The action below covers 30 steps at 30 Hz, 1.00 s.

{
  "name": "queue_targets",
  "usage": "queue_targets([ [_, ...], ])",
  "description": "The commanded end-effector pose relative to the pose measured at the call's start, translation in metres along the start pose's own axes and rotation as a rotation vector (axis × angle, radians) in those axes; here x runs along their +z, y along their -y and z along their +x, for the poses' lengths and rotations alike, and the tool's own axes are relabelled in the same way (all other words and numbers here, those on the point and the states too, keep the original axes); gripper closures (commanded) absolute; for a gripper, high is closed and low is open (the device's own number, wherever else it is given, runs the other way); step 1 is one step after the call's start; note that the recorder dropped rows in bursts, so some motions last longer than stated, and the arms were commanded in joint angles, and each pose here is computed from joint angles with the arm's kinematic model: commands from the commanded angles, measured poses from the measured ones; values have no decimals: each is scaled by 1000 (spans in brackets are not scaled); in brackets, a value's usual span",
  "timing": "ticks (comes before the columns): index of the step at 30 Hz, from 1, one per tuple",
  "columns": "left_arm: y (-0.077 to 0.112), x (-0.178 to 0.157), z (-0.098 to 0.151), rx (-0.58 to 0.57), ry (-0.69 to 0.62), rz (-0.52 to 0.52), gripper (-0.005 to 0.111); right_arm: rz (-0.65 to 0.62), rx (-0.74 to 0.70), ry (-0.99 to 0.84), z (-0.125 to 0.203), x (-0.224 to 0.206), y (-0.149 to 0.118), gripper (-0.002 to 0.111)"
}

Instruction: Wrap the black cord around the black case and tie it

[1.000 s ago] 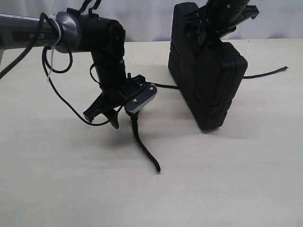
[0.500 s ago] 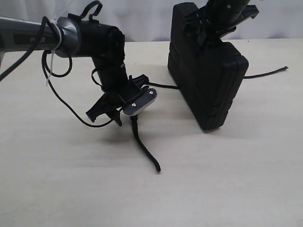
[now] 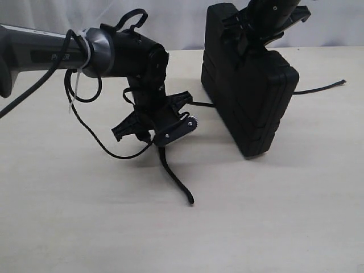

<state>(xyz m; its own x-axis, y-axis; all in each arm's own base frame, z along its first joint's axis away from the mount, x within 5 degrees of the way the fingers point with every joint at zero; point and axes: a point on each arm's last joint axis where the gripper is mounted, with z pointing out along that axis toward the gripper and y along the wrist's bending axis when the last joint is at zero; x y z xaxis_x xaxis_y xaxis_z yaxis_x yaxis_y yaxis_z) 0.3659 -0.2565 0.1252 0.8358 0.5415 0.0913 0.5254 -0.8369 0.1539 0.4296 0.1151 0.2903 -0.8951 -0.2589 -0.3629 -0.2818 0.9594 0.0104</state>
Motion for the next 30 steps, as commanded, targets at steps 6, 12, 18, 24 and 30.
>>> queue_targets([
  [6, -4, -1, -5, -63, 51, -52, 58, 8, -17, -90, 8, 17, 1, 104],
  [12, -1, 17, -2, -20, 16, -11, 58, 8, -21, -90, 8, 17, 1, 104],
  [18, 1, 28, -3, -25, 20, 6, 71, 8, -21, -90, 8, 17, 1, 104],
  [24, -1, 28, -4, -316, 34, -11, 107, 7, -24, -90, 8, 17, 1, 104],
  [30, -4, 19, -1, -676, 35, -45, 107, 7, -24, -90, 8, 17, 1, 104],
])
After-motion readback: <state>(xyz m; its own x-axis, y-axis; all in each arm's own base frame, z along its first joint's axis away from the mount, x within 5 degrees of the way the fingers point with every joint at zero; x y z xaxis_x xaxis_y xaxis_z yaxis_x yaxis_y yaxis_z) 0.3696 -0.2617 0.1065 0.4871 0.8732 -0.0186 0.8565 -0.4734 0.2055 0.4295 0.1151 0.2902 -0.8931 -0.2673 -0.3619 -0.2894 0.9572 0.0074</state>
